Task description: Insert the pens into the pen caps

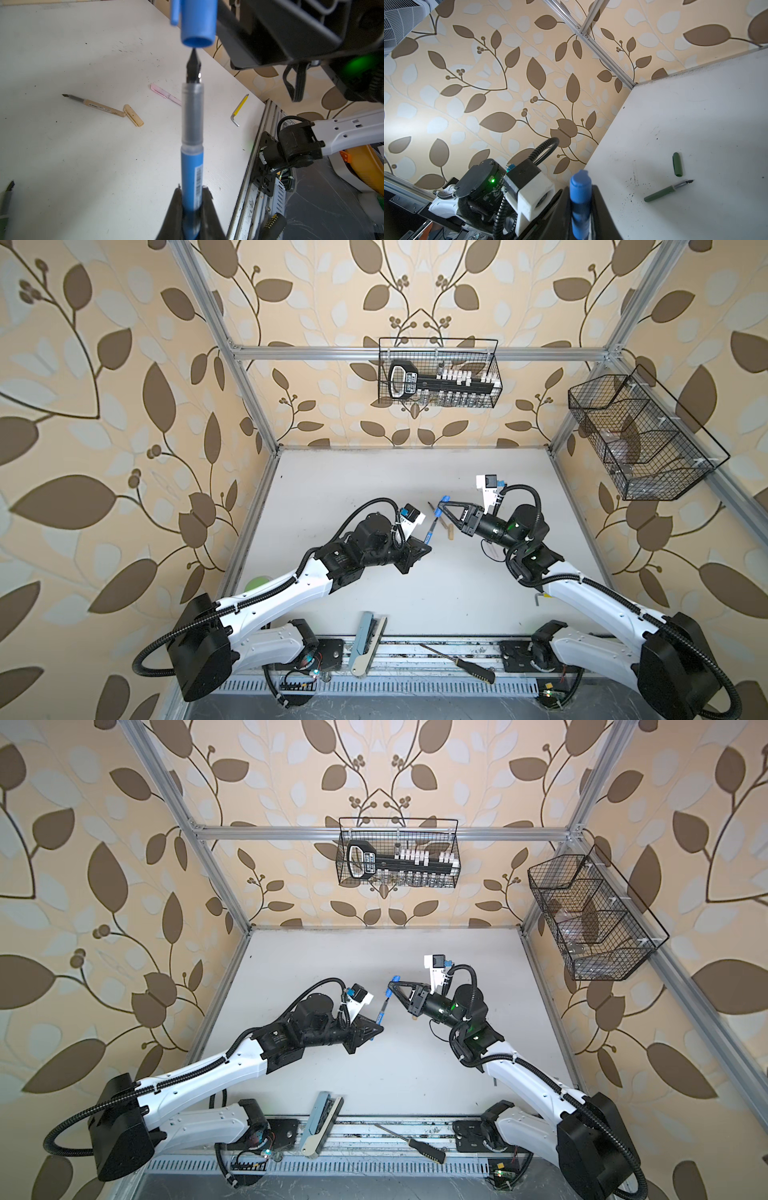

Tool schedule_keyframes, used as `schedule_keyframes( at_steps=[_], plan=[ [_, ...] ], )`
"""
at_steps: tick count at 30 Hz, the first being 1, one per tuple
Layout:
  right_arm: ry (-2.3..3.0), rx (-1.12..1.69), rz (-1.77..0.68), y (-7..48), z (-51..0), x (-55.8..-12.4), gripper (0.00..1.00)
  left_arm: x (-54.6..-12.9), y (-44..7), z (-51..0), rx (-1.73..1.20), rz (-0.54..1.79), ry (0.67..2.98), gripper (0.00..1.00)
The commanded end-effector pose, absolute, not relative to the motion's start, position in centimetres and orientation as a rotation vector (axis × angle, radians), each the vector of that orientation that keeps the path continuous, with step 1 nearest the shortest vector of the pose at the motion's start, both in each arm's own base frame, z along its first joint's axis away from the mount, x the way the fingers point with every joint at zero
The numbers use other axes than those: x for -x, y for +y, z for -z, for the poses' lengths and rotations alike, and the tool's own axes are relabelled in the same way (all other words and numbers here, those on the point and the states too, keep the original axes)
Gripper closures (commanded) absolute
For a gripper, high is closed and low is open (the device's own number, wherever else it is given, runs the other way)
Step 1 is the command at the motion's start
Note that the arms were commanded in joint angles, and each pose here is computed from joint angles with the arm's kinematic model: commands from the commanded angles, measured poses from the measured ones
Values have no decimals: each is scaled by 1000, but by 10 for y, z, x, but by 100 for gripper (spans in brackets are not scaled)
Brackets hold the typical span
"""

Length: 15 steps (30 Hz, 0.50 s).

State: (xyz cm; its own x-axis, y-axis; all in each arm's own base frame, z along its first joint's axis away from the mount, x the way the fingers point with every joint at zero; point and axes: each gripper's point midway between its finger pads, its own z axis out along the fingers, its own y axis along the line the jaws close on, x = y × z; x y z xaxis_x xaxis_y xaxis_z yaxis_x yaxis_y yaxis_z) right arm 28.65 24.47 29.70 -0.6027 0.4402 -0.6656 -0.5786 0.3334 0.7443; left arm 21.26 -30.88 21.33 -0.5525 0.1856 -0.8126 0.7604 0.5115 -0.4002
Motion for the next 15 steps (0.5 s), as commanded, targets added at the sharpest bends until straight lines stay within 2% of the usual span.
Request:
schedule_keyframes(
  at_steps=[1, 15],
  plan=[
    [1699, 132, -1393, 239, -299, -284, 82, -211, -307, -223, -759, 1009, 1992, 93],
    [1710, 160, -1354, 236, -301, -280, 82, -211, -308, -225, -769, 1010, 1994, 93]
  ],
)
